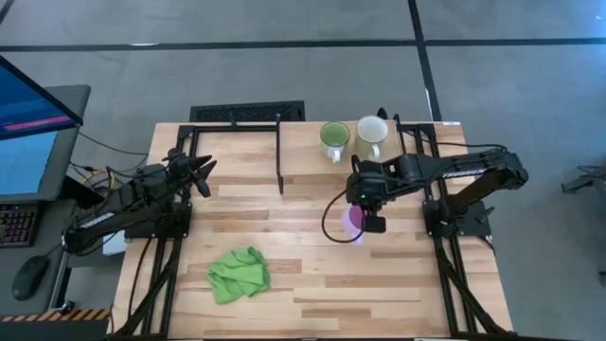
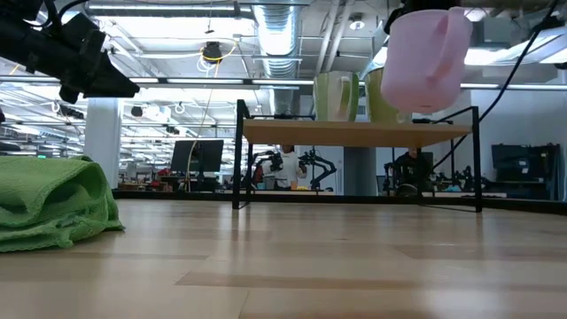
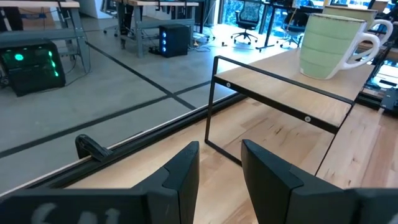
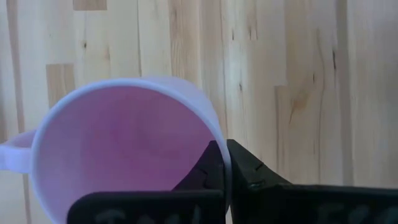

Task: Stack small to large cups/mugs on shelf
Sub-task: Put the pink mug on the shelf

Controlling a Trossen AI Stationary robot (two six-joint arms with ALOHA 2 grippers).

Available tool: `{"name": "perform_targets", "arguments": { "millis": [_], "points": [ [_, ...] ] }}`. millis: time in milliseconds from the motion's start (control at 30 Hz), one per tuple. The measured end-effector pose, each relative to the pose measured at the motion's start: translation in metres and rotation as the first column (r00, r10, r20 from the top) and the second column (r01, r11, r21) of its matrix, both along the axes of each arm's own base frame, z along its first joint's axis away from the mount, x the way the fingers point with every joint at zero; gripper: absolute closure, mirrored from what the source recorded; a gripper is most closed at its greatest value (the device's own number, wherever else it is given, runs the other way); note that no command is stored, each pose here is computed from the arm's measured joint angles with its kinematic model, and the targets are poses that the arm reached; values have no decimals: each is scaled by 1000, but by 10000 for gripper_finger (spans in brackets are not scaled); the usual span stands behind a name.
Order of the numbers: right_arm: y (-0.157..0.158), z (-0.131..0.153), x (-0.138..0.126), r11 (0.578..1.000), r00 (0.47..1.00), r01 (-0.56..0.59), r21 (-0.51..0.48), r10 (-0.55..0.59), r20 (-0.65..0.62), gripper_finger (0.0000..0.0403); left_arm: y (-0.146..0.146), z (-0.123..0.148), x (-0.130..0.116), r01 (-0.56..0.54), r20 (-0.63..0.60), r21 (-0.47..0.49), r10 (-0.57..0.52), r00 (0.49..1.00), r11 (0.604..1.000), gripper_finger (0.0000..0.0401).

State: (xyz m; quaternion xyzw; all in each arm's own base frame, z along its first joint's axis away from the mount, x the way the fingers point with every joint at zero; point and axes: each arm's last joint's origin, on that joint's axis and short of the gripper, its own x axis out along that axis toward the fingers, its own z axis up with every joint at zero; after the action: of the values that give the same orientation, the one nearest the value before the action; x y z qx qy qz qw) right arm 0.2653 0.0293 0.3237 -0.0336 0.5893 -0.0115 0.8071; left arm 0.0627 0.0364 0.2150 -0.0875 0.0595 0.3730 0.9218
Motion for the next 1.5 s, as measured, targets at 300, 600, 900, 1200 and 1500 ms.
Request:
{"name": "perform_targets", "arguments": {
  "millis": [300,600,900,1200,1500],
  "points": [
    [-9,16,1,1000,999,28,3,-28,35,393,0,0,0,-1,-4,-2,1,1000,1000,291],
    [-12,36,-1,1000,997,-14,-10,14,78,393,0,0,0,-1,-4,-2,1,1000,1000,291],
    [-26,41,0,999,996,-27,-31,30,87,393,0,0,0,-2,-4,-2,2,1000,1000,291],
    [-39,41,0,997,995,-56,-58,60,80,393,0,0,0,-2,-4,-2,2,1000,1000,291],
    [-43,42,1,993,991,-90,-82,98,95,393,0,0,0,-3,-1,-5,3,1000,1000,291]
  ]
}}
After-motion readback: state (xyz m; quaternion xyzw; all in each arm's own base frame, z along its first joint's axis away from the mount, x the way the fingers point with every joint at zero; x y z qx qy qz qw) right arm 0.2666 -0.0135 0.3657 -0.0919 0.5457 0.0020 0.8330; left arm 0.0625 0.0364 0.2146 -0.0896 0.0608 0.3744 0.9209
